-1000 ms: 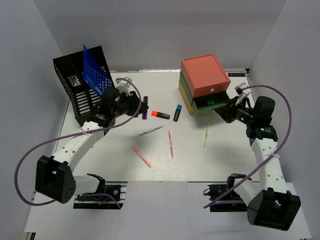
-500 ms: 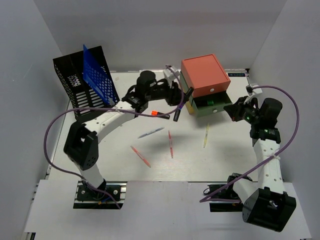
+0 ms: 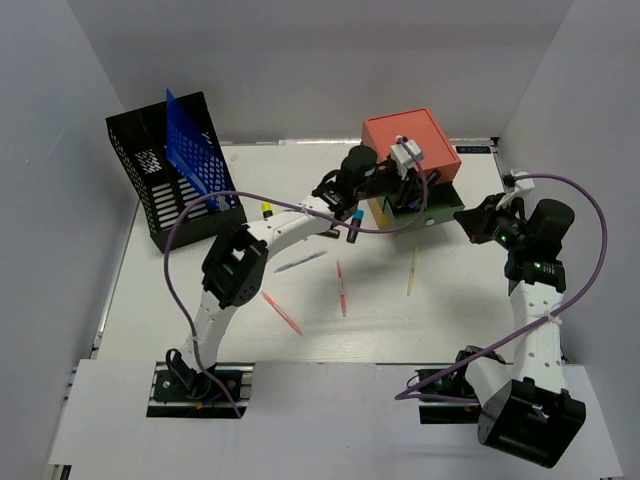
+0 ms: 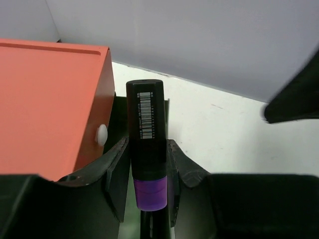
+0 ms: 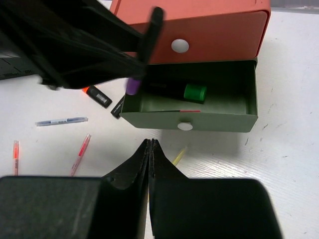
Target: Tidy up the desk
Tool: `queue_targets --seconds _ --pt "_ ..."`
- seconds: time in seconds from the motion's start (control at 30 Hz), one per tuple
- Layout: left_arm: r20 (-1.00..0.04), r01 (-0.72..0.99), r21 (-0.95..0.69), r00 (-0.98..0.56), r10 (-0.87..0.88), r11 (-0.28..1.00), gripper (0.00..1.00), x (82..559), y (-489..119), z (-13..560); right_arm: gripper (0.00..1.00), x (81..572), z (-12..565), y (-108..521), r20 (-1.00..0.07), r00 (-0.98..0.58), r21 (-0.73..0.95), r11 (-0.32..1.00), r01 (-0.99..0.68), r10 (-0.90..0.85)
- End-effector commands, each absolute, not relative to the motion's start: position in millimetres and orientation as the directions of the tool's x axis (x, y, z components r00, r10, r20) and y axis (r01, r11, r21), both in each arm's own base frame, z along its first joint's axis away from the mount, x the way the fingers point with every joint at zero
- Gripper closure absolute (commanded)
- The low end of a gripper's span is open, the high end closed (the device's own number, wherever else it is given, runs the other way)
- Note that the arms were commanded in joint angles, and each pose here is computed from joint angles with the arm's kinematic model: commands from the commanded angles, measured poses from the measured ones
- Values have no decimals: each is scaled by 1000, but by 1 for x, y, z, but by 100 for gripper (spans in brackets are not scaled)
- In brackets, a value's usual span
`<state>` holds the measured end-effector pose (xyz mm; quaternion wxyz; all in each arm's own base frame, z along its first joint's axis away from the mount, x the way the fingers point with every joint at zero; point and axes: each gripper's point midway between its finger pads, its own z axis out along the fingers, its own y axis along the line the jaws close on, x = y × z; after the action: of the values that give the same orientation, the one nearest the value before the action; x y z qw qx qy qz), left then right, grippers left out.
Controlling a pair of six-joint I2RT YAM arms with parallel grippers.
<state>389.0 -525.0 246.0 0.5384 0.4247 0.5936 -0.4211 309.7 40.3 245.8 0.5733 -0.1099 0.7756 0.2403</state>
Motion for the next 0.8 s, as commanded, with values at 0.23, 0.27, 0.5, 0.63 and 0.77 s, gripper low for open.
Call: queue_targets --seconds 0.23,0.27,0.5,0.63,0.77 --pt "-998 903 60 41 53 426 74 416 -538 257 100 305 255 41 -957 -273 227 844 -485 100" --pt "-997 901 62 42 57 429 61 416 -537 256 100 305 254 41 -956 -274 229 844 -485 101" --pt "-999 910 51 42 30 411 38 401 -532 275 67 297 253 54 -956 -283 237 778 -582 79" --pt "-998 913 45 59 -21 405 37 389 -530 308 53 288 253 65 -960 -276 232 715 -659 56" --pt "-996 912 5 39 -75 410 45 373 -512 336 54 281 255 73 -968 -251 196 670 -716 15"
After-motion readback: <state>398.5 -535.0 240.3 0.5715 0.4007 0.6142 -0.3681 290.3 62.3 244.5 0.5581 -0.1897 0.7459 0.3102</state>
